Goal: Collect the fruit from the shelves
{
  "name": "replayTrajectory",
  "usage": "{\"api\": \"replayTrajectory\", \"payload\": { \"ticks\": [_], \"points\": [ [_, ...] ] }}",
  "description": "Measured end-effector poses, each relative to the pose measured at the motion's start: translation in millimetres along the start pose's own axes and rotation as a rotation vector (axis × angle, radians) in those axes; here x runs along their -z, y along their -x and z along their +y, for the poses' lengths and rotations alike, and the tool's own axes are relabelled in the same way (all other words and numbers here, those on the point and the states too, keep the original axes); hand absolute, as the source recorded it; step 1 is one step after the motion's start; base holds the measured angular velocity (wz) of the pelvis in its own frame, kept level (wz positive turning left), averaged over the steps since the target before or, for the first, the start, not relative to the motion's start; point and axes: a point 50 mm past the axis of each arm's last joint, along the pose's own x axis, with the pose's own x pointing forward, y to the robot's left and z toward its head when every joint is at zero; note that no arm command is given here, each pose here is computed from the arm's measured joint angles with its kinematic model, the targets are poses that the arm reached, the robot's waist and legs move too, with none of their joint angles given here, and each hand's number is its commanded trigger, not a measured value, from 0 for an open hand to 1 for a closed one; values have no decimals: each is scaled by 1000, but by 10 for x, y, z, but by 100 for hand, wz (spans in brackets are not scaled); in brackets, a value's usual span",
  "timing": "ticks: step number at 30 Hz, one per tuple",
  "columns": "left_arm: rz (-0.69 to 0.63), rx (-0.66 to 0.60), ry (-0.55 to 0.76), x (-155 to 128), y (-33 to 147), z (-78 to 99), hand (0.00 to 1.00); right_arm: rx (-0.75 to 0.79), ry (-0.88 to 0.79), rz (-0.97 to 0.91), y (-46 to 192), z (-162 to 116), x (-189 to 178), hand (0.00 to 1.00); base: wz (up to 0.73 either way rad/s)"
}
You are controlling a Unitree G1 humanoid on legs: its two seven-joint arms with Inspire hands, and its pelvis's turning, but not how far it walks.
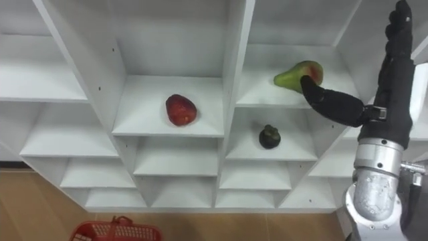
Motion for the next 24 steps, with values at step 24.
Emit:
{"api": "replayTrajectory", "payload": {
  "ticks": [24],
  "points": [
    [23, -17, -62, 16, 30, 94, 100, -64, 71, 82, -277, -111, 168, 0, 1]
  ]
}}
